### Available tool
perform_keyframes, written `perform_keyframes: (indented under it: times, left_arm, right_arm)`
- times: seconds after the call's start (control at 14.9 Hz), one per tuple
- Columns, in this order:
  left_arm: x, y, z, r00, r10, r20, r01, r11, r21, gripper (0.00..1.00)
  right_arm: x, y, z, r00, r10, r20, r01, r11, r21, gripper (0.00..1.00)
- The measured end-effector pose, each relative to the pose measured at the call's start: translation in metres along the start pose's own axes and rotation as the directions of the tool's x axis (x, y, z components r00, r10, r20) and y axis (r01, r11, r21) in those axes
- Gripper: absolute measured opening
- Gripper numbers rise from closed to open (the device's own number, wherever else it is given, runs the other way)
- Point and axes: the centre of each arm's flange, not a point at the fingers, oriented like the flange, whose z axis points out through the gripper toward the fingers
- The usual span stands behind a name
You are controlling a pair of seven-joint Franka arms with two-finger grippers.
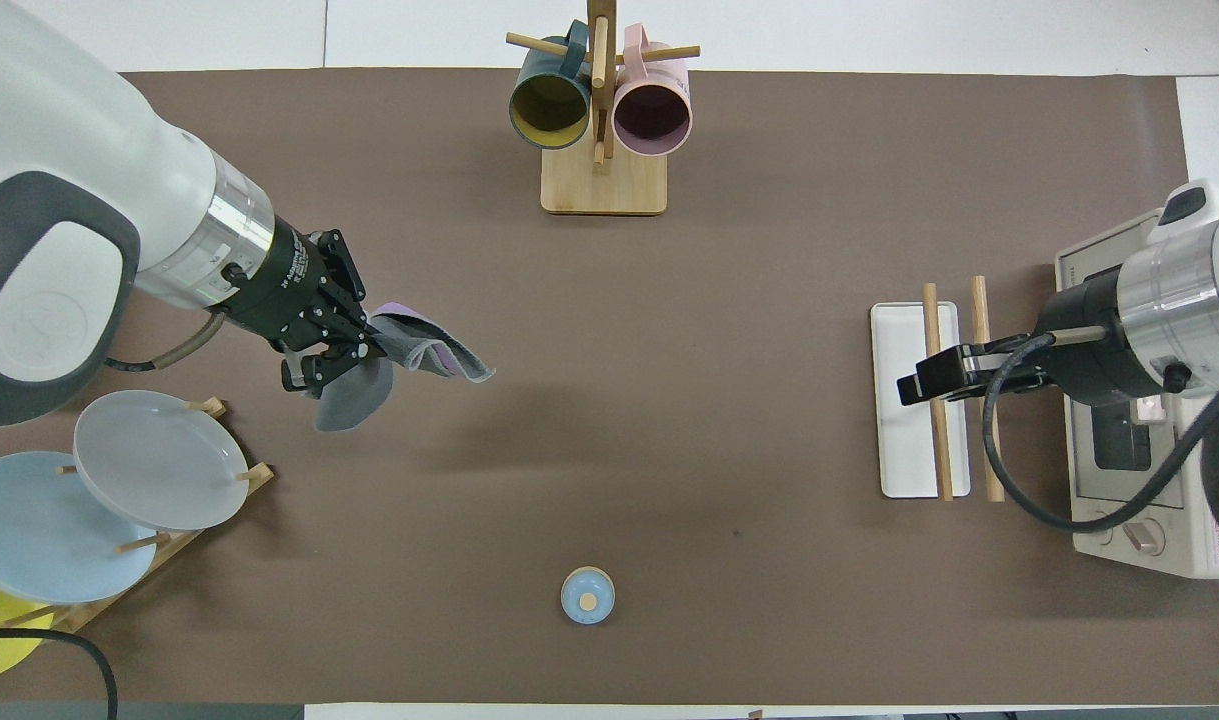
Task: Fold towel and hang on rack
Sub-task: 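Carry the towel toward center with the left gripper while the right gripper approaches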
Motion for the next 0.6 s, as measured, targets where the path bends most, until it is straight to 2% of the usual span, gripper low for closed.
perform_keyframes:
  times: [0.07, 0.13, 0.27, 0.4, 0.54, 0.6]
  left_arm:
    - [-0.011, -0.004, 0.002, 0.998, -0.064, 0.004, 0.064, 0.998, -0.004, 0.03]
    - [-0.022, -0.008, 0.001, 0.991, -0.133, 0.013, 0.133, 0.991, -0.018, 0.03]
    - [-0.039, -0.015, -0.011, 0.971, -0.231, 0.061, 0.234, 0.970, -0.062, 0.03]
    - [-0.051, -0.028, -0.024, 0.950, -0.291, 0.109, 0.301, 0.950, -0.081, 0.03]
    - [-0.060, -0.037, -0.031, 0.932, -0.335, 0.141, 0.348, 0.934, -0.083, 0.03]
    - [-0.068, -0.040, -0.031, 0.924, -0.350, 0.155, 0.365, 0.927, -0.084, 0.03]
  right_arm:
    - [0.000, -0.004, -0.002, 1.000, -0.003, -0.011, 0.003, 0.999, 0.050, 0.59]
    - [0.001, -0.009, -0.004, 1.000, -0.010, -0.028, 0.013, 0.996, 0.091, 0.59]
    - [0.004, -0.028, -0.004, 0.996, -0.052, -0.070, 0.061, 0.989, 0.132, 0.69]
    - [0.004, -0.065, 0.008, 0.985, -0.135, -0.106, 0.148, 0.981, 0.129, 0.77]
    - [0.002, -0.106, 0.024, 0.959, -0.242, -0.149, 0.260, 0.959, 0.115, 0.91]
    - [0.000, -0.121, 0.033, 0.945, -0.278, -0.171, 0.299, 0.948, 0.108, 0.91]
